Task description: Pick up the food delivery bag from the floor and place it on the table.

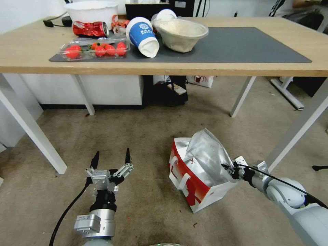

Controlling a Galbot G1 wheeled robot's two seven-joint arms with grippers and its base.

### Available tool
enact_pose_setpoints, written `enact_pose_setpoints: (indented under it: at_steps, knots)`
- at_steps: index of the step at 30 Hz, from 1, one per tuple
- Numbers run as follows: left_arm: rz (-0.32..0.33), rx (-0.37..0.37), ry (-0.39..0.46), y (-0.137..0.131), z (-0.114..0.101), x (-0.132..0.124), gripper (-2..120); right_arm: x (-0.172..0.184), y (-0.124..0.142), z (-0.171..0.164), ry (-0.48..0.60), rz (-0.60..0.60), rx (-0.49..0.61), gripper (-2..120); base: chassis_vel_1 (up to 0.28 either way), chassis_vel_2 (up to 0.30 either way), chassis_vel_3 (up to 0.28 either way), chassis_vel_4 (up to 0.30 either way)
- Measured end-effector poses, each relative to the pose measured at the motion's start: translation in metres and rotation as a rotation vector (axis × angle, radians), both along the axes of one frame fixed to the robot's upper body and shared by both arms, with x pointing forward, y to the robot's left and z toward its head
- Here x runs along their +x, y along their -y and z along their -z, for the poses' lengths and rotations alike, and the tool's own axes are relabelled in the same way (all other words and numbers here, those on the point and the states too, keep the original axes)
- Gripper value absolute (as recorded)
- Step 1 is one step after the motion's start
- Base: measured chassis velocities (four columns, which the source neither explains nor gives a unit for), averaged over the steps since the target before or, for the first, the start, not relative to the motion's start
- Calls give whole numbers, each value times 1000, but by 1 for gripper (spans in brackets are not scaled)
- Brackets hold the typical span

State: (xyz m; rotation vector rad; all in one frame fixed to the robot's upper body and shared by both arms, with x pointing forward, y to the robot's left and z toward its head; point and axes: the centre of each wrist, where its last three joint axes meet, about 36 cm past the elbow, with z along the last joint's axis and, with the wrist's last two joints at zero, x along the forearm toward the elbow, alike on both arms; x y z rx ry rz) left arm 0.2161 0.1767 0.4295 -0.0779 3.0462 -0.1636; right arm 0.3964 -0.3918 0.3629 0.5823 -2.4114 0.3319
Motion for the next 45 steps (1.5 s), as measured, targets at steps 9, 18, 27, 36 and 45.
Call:
enact_pose_setpoints:
  at_steps: [9, 18, 27, 36, 45]
  knots:
    - [-1, 2, 1, 0, 2, 0, 100, -9, -1, -20, 53, -56, 2, 0, 0, 0, 0, 0]
    - [-9, 2, 14, -1, -1, 1, 100, -22, -20, -88, 151, -184, 52, 0, 0, 0, 0, 0]
    - [-19, -16, 29, -6, -8, 3, 100, -29, -37, -147, 182, -274, 78, 0, 0, 0, 0, 0]
    - [-38, -33, 43, -11, -12, 4, 100, -37, -60, -204, 93, -308, 262, 0, 0, 0, 0, 0]
    - [-40, -45, 48, -14, -15, 4, 100, -34, -59, -233, 14, -390, 360, 0, 0, 0, 0, 0]
